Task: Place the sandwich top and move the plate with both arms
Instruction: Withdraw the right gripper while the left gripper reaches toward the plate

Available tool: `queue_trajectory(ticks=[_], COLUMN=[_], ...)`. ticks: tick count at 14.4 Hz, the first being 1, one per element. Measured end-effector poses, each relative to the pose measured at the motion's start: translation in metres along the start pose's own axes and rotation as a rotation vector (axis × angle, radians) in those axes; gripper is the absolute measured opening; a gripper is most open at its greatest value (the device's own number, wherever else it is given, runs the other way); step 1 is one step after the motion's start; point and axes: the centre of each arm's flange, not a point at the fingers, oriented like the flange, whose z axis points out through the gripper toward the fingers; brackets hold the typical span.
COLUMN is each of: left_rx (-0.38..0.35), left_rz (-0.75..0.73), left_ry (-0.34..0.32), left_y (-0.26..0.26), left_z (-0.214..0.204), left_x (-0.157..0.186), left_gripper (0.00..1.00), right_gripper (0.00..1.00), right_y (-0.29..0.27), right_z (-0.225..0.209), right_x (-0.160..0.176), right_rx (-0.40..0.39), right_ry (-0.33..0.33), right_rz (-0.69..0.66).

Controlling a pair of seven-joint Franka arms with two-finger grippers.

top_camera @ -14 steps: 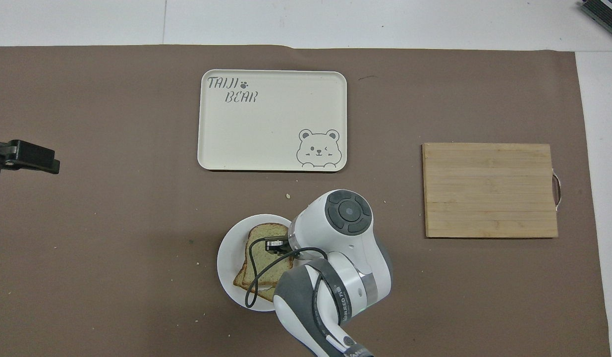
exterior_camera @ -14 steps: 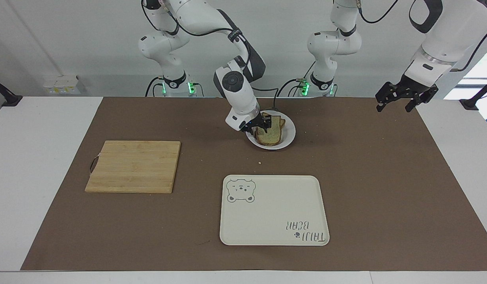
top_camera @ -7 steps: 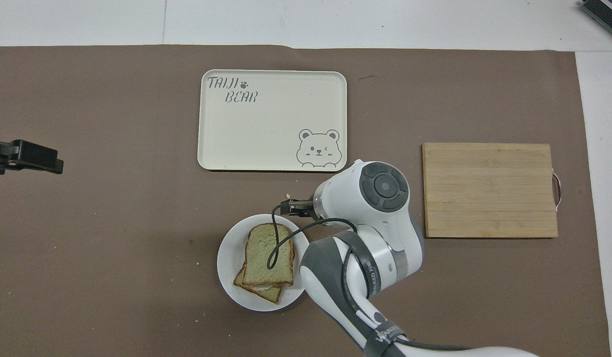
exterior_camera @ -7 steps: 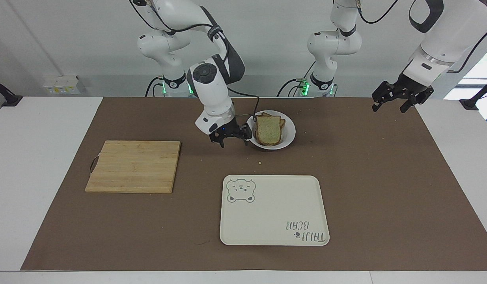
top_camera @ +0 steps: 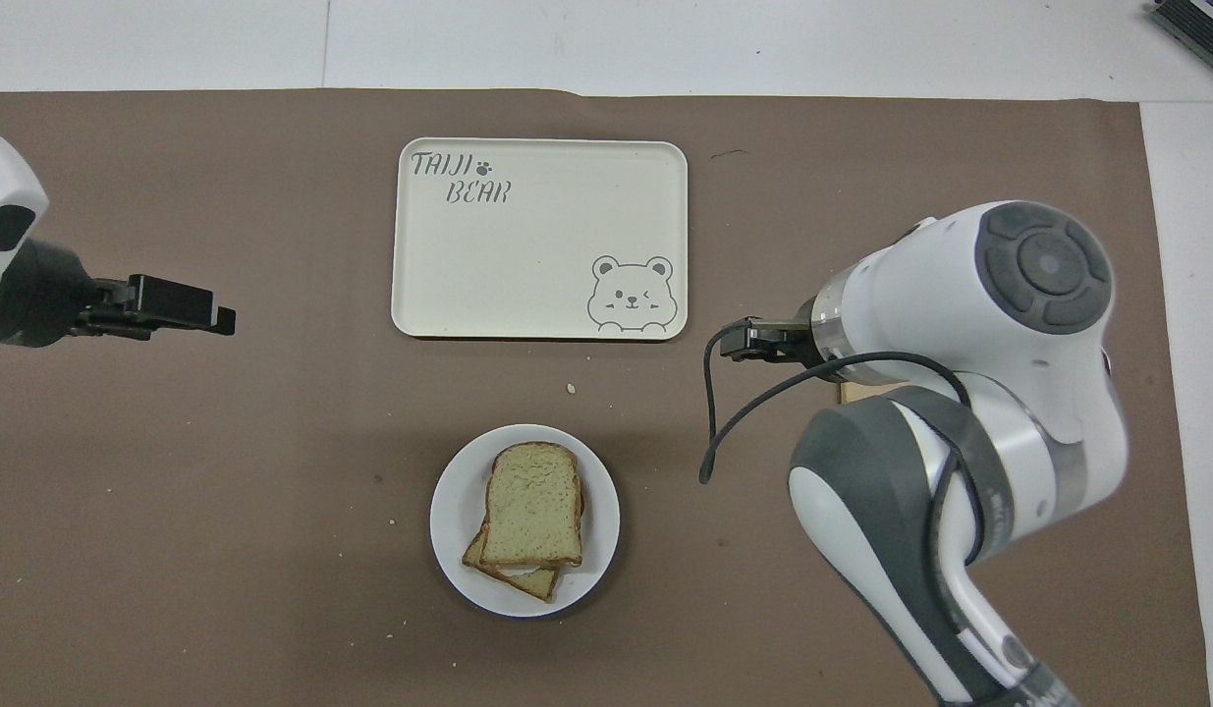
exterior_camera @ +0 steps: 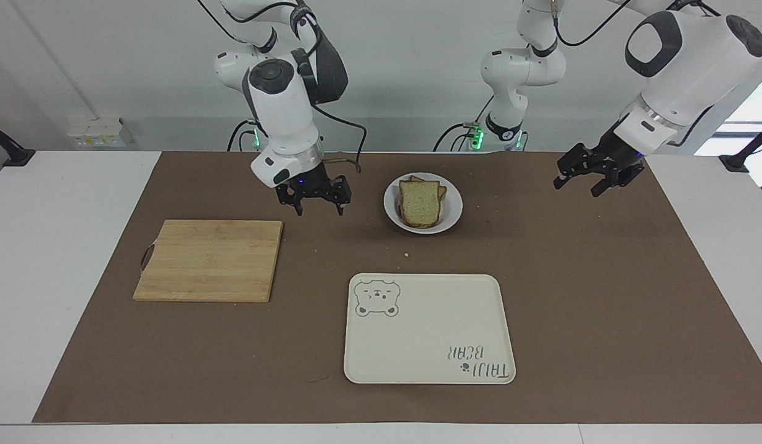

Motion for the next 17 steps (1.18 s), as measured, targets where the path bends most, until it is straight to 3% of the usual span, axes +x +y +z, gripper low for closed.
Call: queue_trajectory(ticks=[5,11,17], left_rx=[-0.176,-0.317,-0.391], left_rz=[0.027,0.064,0.067], left_ry=[-0.03,-0.06,-0.053], left_y=[-0.007,-0.032,-0.054], left_z=[0.058,0.135,0.2], left_x=[-0.008,-0.05,-0.087], left_gripper=[1.0,1.0,1.0], right_gripper=[1.0,1.0,1.0], right_y=[0.069,0.141,0.163], right_z=[-0.055,-0.109,-0.153], right_x=[-0.005,-0.003,-0.003], right_rx=[-0.004,-0.008,-0.048], right_ry=[-0.015,0.01,0.045], right_rz=[0.021,0.108,0.092])
